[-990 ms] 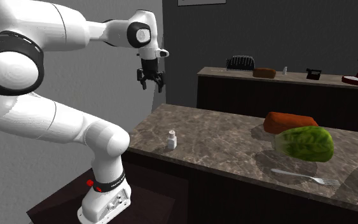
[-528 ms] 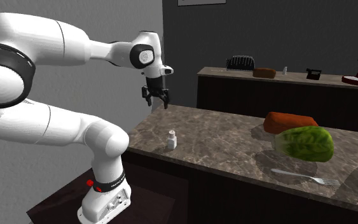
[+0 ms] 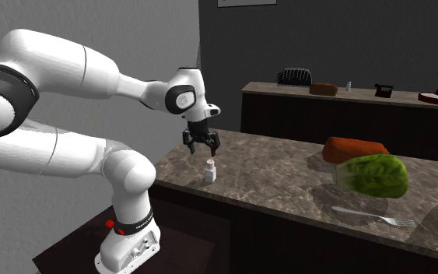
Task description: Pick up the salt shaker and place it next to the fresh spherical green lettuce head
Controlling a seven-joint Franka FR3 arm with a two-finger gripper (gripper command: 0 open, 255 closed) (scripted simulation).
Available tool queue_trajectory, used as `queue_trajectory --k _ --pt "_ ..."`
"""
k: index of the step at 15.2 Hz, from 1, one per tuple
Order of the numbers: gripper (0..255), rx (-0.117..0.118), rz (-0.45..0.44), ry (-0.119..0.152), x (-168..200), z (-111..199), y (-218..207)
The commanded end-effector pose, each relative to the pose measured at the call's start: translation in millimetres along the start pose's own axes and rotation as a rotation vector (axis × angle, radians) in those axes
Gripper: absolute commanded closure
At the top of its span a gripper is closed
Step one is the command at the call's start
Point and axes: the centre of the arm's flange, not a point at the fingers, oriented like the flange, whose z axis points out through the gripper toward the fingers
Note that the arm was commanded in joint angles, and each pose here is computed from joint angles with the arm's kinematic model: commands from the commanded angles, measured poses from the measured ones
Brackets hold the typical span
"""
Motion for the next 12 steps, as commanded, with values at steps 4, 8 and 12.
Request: queue_trajectory --k 4,8,12 --pt "0 -0.026 -0.019 0.001 -14 37 16" --pt "0 -0.026 -0.019 0.001 -14 59 17" --pt "0 -0.026 -0.019 0.001 -14 72 17"
